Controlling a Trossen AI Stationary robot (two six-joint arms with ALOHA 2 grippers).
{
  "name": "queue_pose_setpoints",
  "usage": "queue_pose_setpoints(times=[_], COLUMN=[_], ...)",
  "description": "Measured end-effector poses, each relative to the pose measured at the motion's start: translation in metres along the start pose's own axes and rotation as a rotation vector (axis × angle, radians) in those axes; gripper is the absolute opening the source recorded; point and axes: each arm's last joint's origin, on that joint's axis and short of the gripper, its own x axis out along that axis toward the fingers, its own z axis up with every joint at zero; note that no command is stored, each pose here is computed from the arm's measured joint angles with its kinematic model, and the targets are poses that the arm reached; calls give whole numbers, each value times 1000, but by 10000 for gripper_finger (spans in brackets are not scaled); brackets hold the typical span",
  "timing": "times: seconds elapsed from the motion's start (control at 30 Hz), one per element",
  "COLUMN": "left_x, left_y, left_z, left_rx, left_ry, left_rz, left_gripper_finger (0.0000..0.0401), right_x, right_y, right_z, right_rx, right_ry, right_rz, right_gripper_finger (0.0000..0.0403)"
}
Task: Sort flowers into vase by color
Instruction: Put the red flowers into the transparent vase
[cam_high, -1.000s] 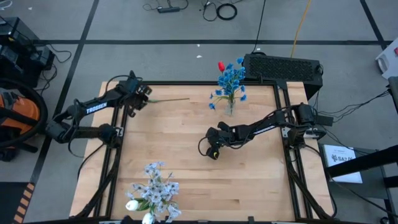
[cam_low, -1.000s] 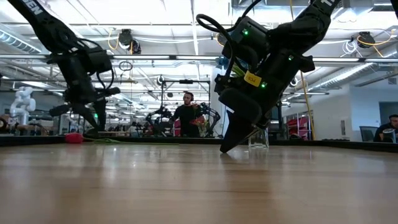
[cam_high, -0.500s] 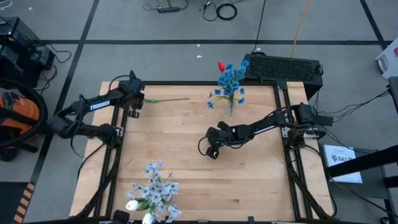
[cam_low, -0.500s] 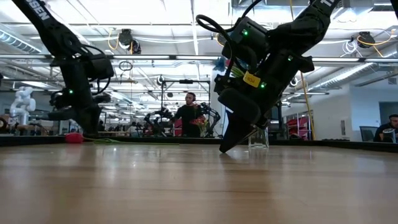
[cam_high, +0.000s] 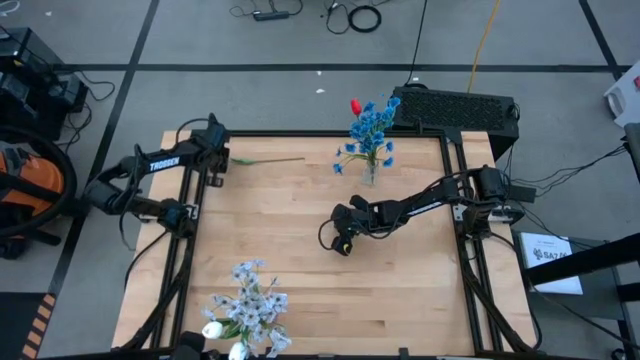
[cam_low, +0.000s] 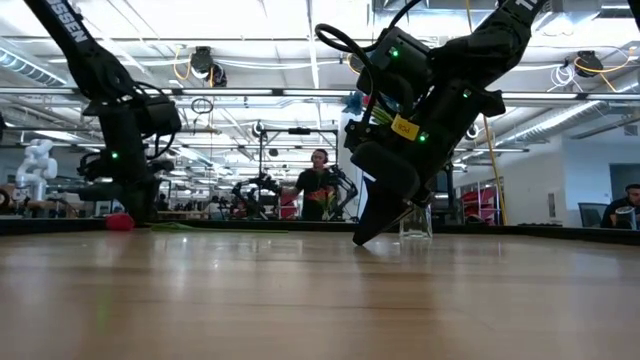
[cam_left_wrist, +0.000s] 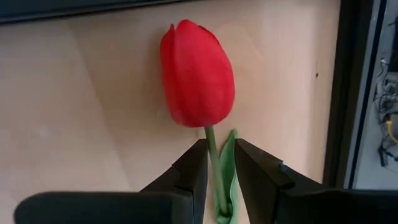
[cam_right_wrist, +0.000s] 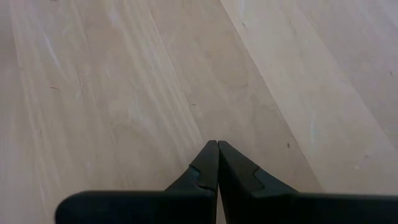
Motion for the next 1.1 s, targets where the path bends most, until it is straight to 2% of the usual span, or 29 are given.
queue_pose_setpoints(times=[0.13,0.43,0.5,0.6,0.73,0.87,0.93,1.1], left_x=[7,21,21,21,21,22,21,19], left_y=[-4,-5,-5,-5,-5,-4,-3,-2], left_z=[2,3,2,2,4,5,5,4], left_rx=[-10,-27,23,157,171,180,220,329], left_ry=[2,22,35,56,79,90,93,113], left_rz=[-12,39,42,44,50,71,84,75], left_gripper_finger=[86,86,86,86,81,38,14,10], right_x=[0,0,0,0,0,0,-1,-1], right_y=[0,0,0,0,0,0,1,5], right_z=[0,0,0,0,0,0,-1,-2], right_rx=[7,25,26,34,37,36,34,30], right_ry=[2,7,7,7,5,3,3,2], right_rz=[0,0,0,0,1,0,1,3], right_gripper_finger=[0,0,0,0,0,0,0,0])
